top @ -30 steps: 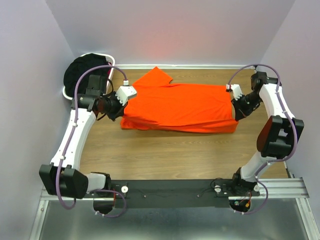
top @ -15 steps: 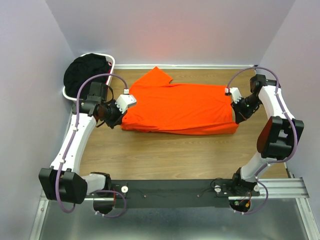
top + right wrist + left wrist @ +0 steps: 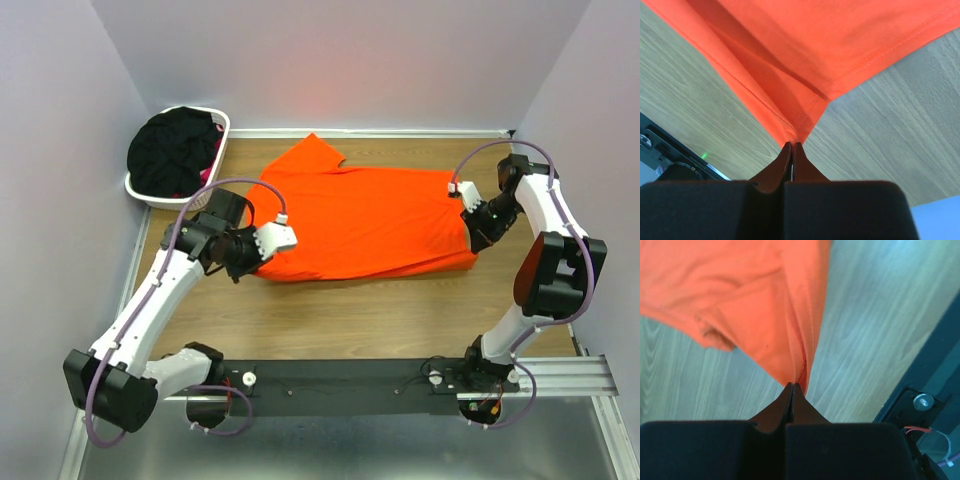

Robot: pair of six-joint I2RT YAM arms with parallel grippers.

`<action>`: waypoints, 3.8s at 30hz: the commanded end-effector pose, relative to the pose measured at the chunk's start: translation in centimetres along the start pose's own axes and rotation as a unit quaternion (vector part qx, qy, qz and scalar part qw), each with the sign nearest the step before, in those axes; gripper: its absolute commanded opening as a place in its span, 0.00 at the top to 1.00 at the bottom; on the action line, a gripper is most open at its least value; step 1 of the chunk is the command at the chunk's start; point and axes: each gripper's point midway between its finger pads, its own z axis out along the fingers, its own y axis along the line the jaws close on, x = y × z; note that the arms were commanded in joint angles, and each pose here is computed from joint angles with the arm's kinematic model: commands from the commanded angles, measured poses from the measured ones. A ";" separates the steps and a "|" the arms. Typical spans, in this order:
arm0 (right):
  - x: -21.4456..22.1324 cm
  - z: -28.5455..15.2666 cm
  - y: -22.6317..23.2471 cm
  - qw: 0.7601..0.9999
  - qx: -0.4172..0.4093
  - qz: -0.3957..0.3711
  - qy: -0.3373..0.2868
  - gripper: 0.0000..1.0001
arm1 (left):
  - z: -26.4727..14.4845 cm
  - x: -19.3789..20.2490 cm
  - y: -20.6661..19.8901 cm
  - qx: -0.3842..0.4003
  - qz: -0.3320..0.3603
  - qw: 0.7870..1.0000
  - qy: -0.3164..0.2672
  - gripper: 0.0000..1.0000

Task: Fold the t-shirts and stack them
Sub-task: Fold the tshirt

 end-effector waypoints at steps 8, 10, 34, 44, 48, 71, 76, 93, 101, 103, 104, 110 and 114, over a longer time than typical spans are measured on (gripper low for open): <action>0.3 -0.2 -0.5 1.000 0.004 -0.005 0.010 0.99 | 1.9 -1.6 -1.3 0.025 0.013 0.999 0.021 1.00; 0.4 -0.1 -0.6 1.000 0.007 -0.006 0.011 1.00 | 1.6 -2.8 -0.2 0.006 0.008 1.000 0.007 1.00; -1.9 2.2 -5.9 0.999 0.011 0.040 -0.001 0.99 | 3.9 -8.5 14.8 -0.066 -0.020 0.998 -0.009 1.00; -2.0 3.8 -7.0 0.999 0.000 0.054 0.005 0.99 | 6.5 -6.9 15.7 -0.059 -0.026 0.998 0.011 1.00; -2.0 4.4 -7.3 0.998 -0.003 0.060 0.006 0.99 | 7.4 -6.6 16.2 -0.060 -0.029 0.998 0.015 1.00; -2.9 5.4 -8.5 0.995 0.002 0.096 -0.002 0.93 | 6.2 -0.3 11.2 0.053 -0.090 0.994 0.029 0.41; -2.7 5.3 -8.4 0.996 0.003 0.094 0.000 0.93 | 7.5 1.9 7.5 0.098 -0.102 0.989 0.043 0.41; -2.8 5.6 -8.8 0.995 0.003 0.100 0.003 0.94 | 10.5 1.9 5.1 0.141 -0.070 0.986 0.062 0.44; -2.7 5.8 -8.9 0.995 0.002 0.100 0.005 0.94 | 11.2 2.8 5.9 0.132 -0.065 0.985 0.087 0.62; -2.7 5.9 -9.0 0.995 0.001 0.100 0.006 0.94 | 11.2 2.4 6.3 0.129 -0.062 0.986 0.085 0.79; -2.7 5.9 -9.0 0.995 0.001 0.101 0.006 0.94 | 11.2 2.4 6.4 0.131 -0.063 0.986 0.087 0.85; -2.7 6.0 -9.1 0.995 0.002 0.099 0.008 0.95 | 10.5 0.6 8.6 0.111 -0.046 0.990 0.078 1.00; -2.7 6.1 -9.3 0.995 0.004 0.097 0.008 0.96 | 10.5 -0.1 10.7 0.086 -0.037 0.992 0.084 1.00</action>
